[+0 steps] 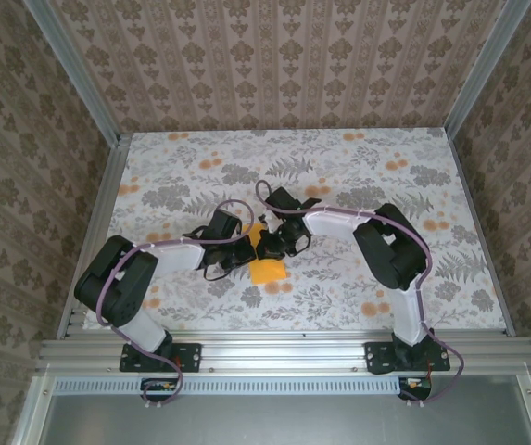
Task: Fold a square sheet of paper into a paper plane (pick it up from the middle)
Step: Fold the triangle a second time at the center of the table, then turn over the paper at the center of the table.
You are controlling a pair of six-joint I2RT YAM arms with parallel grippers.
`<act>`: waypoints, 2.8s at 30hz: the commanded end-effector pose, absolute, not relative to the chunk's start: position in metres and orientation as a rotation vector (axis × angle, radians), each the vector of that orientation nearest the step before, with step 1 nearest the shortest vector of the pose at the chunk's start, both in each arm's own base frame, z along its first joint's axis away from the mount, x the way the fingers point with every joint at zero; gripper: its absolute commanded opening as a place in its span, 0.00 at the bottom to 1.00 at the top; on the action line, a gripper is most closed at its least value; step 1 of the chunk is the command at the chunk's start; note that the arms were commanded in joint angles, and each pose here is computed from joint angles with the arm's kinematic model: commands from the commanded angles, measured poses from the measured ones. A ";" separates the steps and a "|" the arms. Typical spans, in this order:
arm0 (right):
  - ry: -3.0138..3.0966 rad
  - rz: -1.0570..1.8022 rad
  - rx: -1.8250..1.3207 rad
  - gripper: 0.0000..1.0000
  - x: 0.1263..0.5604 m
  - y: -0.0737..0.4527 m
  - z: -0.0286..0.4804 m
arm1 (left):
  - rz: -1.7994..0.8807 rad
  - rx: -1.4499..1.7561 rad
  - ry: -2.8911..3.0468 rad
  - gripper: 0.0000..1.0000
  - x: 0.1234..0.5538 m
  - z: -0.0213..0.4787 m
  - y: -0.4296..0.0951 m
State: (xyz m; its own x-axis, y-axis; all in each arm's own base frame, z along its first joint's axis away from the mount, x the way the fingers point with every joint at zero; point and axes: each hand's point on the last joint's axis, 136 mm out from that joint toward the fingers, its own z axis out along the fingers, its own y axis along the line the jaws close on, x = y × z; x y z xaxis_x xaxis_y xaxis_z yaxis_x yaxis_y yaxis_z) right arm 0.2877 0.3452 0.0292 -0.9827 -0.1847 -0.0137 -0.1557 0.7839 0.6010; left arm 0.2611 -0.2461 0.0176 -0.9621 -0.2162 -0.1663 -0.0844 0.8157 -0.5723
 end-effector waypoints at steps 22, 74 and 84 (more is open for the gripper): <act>-2.820 -0.704 0.118 0.09 0.215 0.260 -0.019 | -0.605 -0.375 2.938 0.00 0.240 -0.027 -0.209; -3.079 -0.741 0.047 0.26 0.306 0.283 -0.004 | -1.119 -0.332 2.879 0.61 0.201 0.043 -0.244; -3.032 -0.747 -0.050 0.26 0.304 0.279 -0.015 | -1.169 -0.320 2.911 0.58 0.198 0.027 -0.262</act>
State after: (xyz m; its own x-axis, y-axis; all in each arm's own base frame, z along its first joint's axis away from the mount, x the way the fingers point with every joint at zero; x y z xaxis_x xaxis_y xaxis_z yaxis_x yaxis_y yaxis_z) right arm 0.3124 0.2936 0.0159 -0.9987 -0.0160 -0.0477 -0.0386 0.8527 0.5209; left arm 0.1993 -0.2459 0.0300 -0.9745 -0.2143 0.0669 -0.2058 0.7333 -0.6480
